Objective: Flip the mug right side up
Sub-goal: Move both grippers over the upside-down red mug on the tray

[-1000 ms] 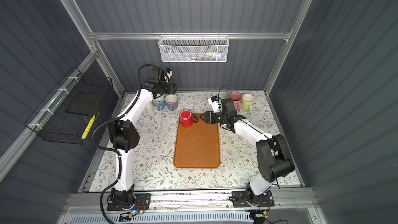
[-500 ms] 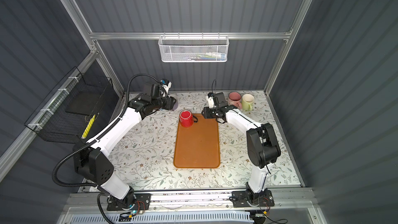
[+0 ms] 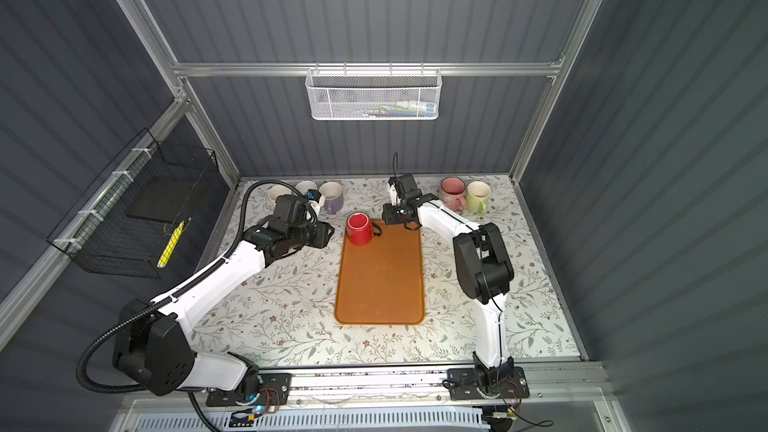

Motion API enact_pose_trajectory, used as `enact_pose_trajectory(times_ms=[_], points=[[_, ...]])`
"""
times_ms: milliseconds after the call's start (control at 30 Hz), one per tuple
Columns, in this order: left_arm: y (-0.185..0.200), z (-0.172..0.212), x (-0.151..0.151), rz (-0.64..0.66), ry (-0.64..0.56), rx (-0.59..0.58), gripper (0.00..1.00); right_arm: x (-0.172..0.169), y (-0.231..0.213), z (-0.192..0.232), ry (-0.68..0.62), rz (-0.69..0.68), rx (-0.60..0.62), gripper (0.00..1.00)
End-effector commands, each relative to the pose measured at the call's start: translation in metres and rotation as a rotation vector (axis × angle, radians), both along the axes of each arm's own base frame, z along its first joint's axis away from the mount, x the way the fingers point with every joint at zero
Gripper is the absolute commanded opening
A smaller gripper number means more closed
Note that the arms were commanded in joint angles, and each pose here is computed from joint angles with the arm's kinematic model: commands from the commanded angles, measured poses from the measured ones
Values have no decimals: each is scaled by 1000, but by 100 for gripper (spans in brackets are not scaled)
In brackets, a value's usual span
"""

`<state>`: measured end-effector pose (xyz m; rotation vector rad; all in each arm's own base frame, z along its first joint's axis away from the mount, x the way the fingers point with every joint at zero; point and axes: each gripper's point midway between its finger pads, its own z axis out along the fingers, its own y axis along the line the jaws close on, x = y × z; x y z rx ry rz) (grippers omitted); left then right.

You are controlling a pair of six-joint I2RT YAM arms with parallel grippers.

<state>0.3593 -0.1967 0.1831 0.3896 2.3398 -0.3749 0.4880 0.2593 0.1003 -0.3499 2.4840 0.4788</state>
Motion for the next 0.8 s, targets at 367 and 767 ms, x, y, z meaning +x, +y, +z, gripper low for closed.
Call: enact_pose_trajectory(times_ms=[367, 767], points=[[-16, -35, 7, 11, 55, -63, 43, -7, 15, -30, 44, 51, -90, 42], [-38, -66, 36, 34, 85, -124, 40, -37, 22, -36, 72, 76, -56, 42]])
